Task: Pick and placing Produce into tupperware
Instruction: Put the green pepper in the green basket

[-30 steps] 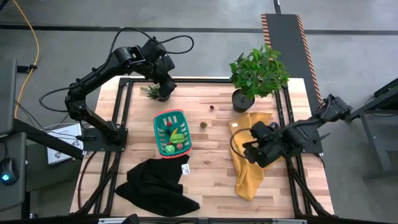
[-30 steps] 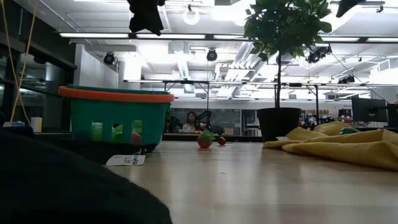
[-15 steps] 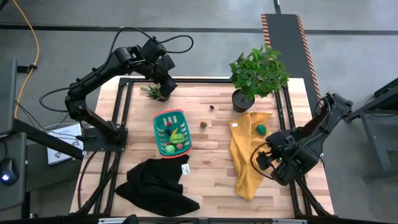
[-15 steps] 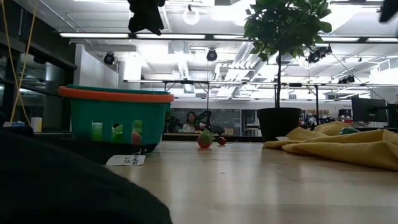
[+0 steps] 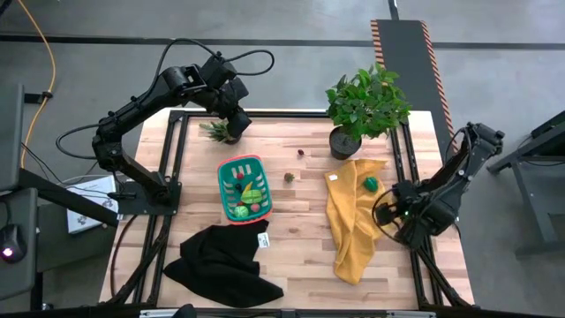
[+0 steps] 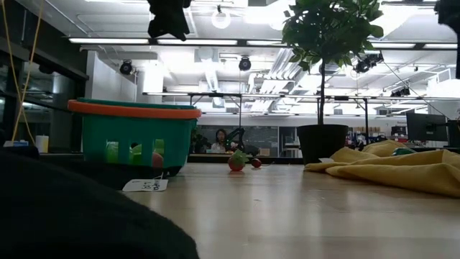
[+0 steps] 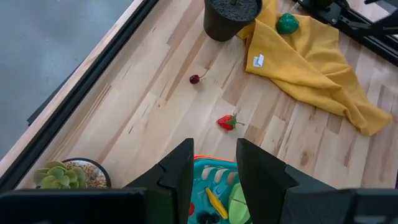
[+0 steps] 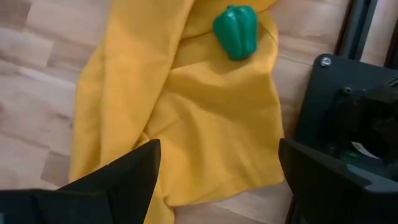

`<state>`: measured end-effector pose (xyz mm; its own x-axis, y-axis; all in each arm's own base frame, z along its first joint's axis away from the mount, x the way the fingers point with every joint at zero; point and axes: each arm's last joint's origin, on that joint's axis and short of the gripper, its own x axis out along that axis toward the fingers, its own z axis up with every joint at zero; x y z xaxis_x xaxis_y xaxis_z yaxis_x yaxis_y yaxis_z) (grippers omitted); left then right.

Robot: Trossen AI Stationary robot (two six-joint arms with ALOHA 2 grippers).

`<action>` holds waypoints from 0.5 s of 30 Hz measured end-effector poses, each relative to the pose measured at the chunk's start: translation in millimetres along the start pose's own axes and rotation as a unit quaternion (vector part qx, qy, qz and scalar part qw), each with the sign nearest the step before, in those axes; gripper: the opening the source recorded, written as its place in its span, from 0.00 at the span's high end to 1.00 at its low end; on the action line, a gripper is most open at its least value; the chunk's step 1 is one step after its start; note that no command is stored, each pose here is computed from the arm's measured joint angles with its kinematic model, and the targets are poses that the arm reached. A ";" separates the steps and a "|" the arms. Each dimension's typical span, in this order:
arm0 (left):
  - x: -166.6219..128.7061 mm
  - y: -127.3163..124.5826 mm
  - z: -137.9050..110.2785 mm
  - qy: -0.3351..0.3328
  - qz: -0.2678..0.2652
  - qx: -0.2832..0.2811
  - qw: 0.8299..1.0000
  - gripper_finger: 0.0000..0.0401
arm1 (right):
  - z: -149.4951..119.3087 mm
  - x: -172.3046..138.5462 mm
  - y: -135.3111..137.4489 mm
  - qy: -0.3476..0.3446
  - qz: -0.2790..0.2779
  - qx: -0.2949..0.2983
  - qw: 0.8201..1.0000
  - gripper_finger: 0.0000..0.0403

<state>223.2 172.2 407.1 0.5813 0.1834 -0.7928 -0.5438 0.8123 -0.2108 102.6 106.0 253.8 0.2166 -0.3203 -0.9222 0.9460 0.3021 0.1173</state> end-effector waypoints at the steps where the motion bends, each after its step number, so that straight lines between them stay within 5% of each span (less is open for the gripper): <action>1: 0.0 0.0 0.0 0.000 0.000 0.001 1.000 0.72 | 3.0 1.7 -3.8 0.003 0.003 0.008 1.000 0.22; 15: 0.0 0.2 0.0 0.000 0.003 0.011 1.000 0.72 | 37.0 28.0 -24.8 0.035 0.051 -0.006 0.998 0.22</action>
<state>223.1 172.3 407.1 0.5781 0.1880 -0.7940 -0.5332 0.8237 -0.1932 94.2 56.2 238.7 0.2943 -0.2235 -0.9292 0.9166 0.3415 0.2081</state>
